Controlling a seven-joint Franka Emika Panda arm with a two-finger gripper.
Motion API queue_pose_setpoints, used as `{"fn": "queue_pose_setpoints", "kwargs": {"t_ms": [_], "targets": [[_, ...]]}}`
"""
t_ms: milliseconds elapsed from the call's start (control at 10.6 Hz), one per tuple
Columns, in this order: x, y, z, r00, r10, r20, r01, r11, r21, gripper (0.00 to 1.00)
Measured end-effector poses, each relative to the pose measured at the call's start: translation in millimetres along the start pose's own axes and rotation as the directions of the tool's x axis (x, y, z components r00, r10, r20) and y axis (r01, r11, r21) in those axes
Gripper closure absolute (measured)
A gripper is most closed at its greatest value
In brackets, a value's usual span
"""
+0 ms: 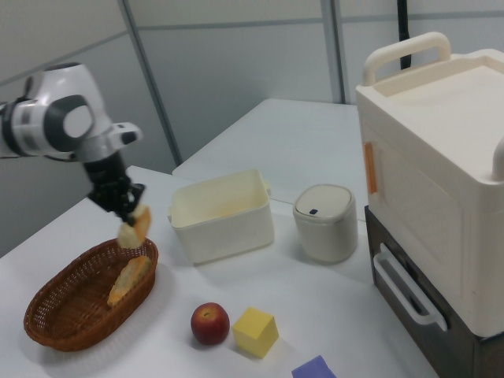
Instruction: Put the bread in the basket
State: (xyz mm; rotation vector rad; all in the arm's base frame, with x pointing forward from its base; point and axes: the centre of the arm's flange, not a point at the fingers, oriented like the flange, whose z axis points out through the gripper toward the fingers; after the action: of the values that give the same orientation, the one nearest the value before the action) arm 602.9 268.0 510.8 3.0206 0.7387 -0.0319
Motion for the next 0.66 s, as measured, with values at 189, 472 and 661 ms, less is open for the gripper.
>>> {"fn": "queue_pose_setpoints", "kwargs": {"t_ms": [189,472,661], "targets": [[1.6,-62.1,3.1,0.997,-0.075,0.006,0.075,0.997,0.000,0.94],[-2.3,-118.3,7.2,0.990,-0.141,0.013,0.141,0.990,-0.003,0.74],[-2.6,-120.5,7.0,0.993,-0.115,0.013,0.115,0.993,-0.004,0.44]]}}
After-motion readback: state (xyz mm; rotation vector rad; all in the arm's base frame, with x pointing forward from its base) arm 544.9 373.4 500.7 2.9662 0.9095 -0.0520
